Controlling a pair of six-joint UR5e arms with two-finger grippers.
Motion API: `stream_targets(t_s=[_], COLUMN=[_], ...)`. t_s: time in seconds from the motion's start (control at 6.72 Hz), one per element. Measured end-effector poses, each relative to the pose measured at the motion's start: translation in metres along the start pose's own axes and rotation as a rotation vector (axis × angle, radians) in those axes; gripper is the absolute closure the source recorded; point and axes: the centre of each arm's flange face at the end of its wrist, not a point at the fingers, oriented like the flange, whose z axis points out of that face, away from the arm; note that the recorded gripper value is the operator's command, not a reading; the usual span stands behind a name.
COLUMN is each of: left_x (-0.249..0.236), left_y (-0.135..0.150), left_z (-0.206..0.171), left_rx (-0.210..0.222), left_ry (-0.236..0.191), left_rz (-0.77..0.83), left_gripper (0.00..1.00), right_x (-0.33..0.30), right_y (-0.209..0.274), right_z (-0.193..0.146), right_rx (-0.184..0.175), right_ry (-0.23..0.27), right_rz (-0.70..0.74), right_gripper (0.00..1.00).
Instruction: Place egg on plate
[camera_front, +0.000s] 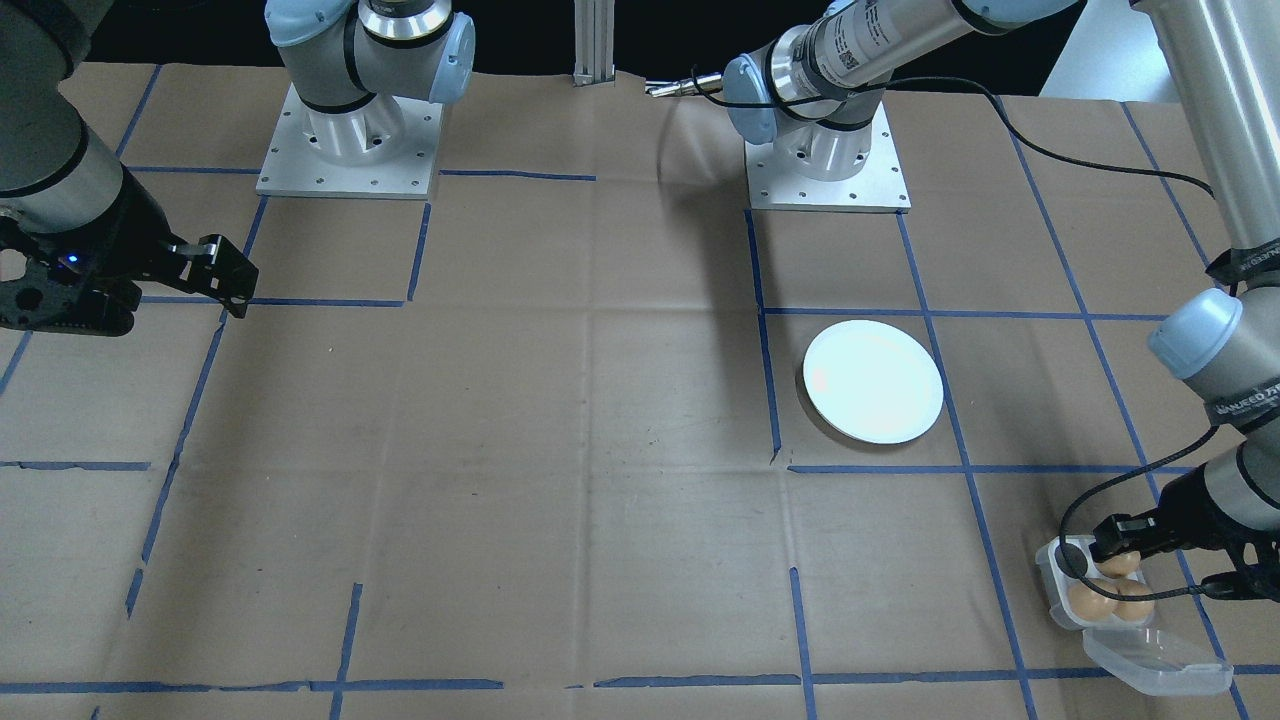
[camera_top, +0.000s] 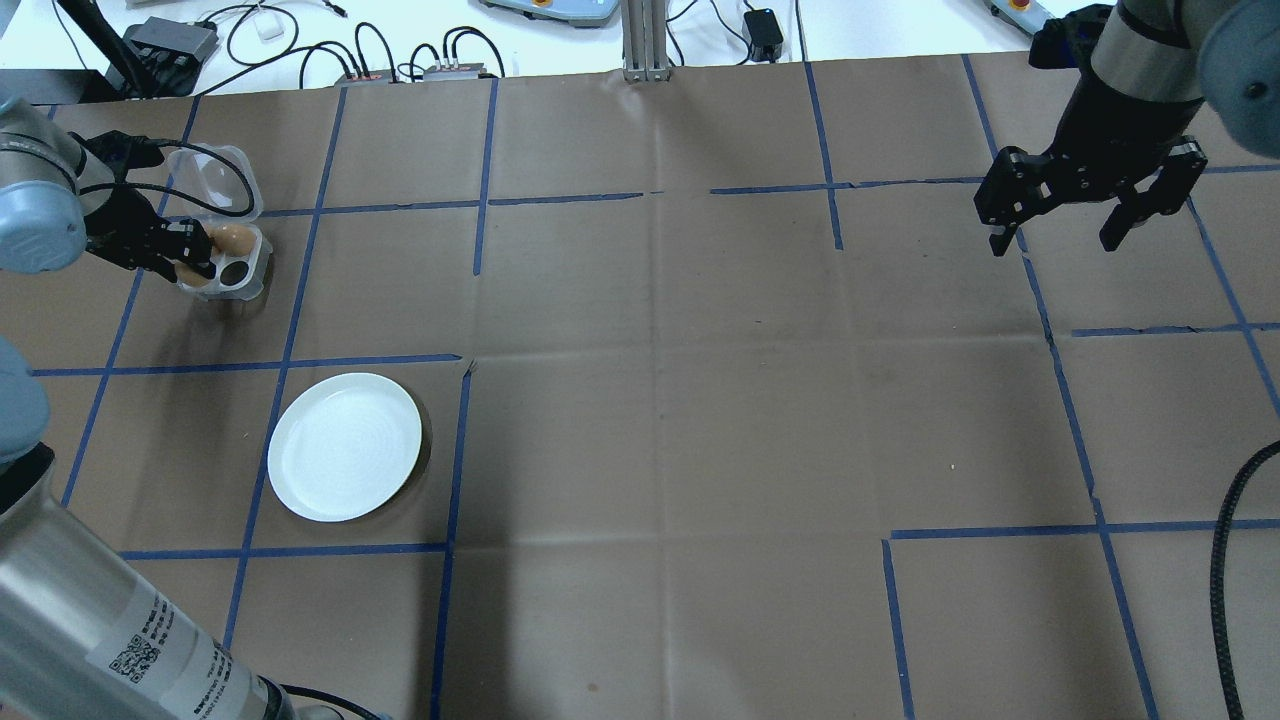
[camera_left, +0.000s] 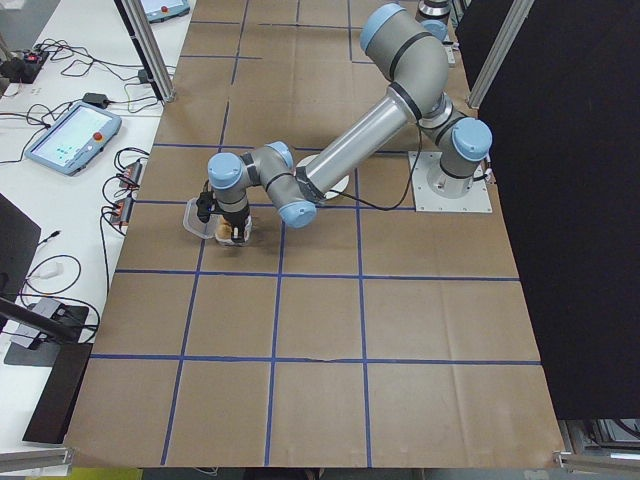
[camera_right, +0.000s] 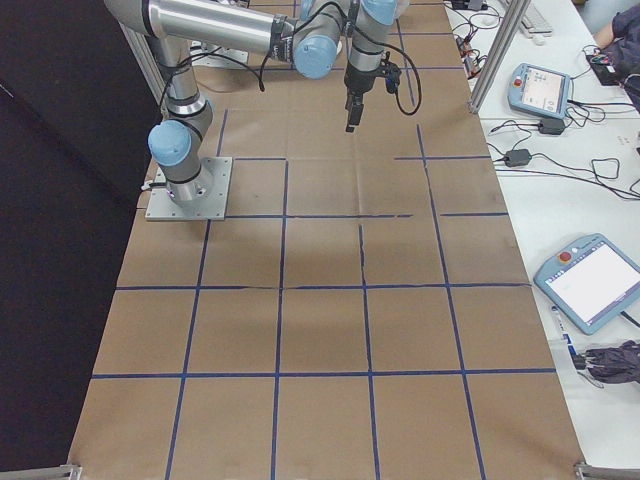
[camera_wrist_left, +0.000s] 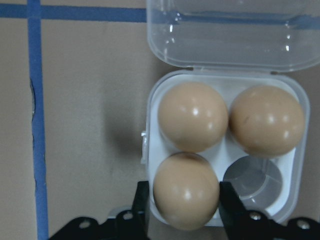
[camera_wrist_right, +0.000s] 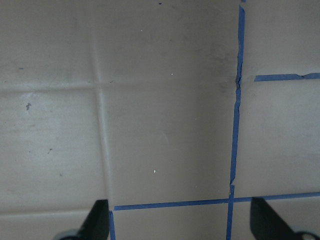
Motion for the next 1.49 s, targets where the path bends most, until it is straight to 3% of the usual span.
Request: stream_targets(t_s=[0.45,0.89,1.19,1.49], left_x=[0.001,0.009,0.024,0.083], left_y=[0.000,0.011,0.036,0.072], left_z=[-0.005,-0.037,-0.059,-0.074], left_rx=[0.006,0.024,-0.003,-0.057], left_ry=[-0.002,-0.015,0.011,0.058], left_rz=[0.001,0.007,-0.003,-0.034], left_gripper=[0.86,0.91,0.93,0.96], right_x=[0.000,0.000,0.000,0.000], right_y=[0.000,0.000,0.000,0.000], right_z=[0.000,0.000,0.000,0.000], right_rx=[0.000,0.000,0.000,0.000], right_ry=[0.000,0.000,0.000,0.000], right_rz=[0.000,0.000,0.000,0.000], right_gripper=[0.00,0.00,0.00,0.00])
